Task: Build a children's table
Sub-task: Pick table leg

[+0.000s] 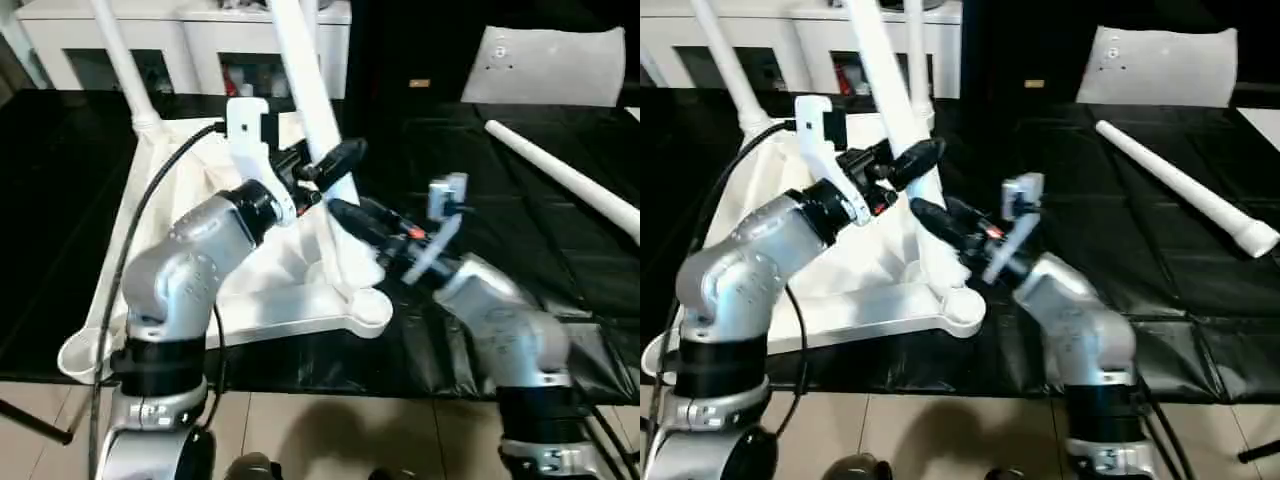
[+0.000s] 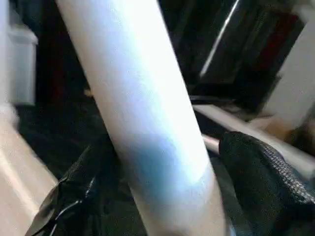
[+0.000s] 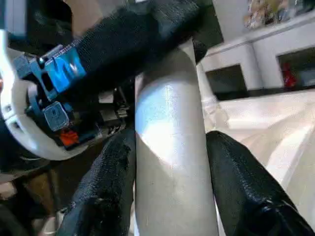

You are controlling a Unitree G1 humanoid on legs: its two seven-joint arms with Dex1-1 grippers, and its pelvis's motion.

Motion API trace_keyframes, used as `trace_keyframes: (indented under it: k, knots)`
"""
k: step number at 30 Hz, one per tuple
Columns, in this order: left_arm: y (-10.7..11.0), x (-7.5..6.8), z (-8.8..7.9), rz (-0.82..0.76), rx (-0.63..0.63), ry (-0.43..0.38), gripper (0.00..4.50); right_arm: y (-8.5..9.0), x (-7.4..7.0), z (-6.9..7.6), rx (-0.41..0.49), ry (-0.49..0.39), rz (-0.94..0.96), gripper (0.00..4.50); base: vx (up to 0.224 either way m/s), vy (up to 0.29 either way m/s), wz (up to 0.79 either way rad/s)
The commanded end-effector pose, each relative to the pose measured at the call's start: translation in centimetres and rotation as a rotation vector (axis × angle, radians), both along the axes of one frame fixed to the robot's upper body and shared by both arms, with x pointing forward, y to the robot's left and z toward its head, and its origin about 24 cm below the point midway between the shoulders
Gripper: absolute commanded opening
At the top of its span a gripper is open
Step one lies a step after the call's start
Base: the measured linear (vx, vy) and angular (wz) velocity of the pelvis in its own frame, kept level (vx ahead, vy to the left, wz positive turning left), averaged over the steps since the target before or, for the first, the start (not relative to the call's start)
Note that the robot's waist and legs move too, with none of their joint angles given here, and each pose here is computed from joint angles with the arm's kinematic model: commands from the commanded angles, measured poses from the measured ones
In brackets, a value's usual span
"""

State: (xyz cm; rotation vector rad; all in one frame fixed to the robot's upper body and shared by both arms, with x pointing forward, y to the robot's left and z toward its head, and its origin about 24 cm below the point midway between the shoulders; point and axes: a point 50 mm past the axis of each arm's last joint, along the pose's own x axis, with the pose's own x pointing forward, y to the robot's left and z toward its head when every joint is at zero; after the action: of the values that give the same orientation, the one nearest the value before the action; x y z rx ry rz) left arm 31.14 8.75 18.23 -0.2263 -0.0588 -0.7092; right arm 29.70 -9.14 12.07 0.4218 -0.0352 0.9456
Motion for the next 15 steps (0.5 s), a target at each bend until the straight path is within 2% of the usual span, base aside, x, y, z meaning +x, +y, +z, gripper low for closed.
trace_keyframes:
  k: [1, 3, 9, 15]
  knots:
    - [-1.1, -0.6, 0.5, -0.028, 0.033, -0.063, 3.05, 0.2, 0.0, -0.2, -0.030, -0.023, -0.031, 1.83, 0.000, 0.000, 0.00]
    - [-1.2, -0.7, 0.1, 0.012, 0.049, -0.083, 3.05, 0.8, 0.0, -0.4, -0.060, -0.064, -0.050, 1.83, 0.000, 0.000, 0.00]
    - [-1.4, -0.8, -0.4, 0.048, 0.069, -0.084, 3.05, 1.5, 0.0, -0.9, -0.114, -0.110, -0.065, 1.82, 0.000, 0.000, 0.00]
    - [-1.7, -0.7, -0.6, 0.090, 0.043, -0.084, 3.05, 1.8, 0.1, -1.1, -0.124, -0.133, -0.086, 1.82, 0.000, 0.000, 0.00]
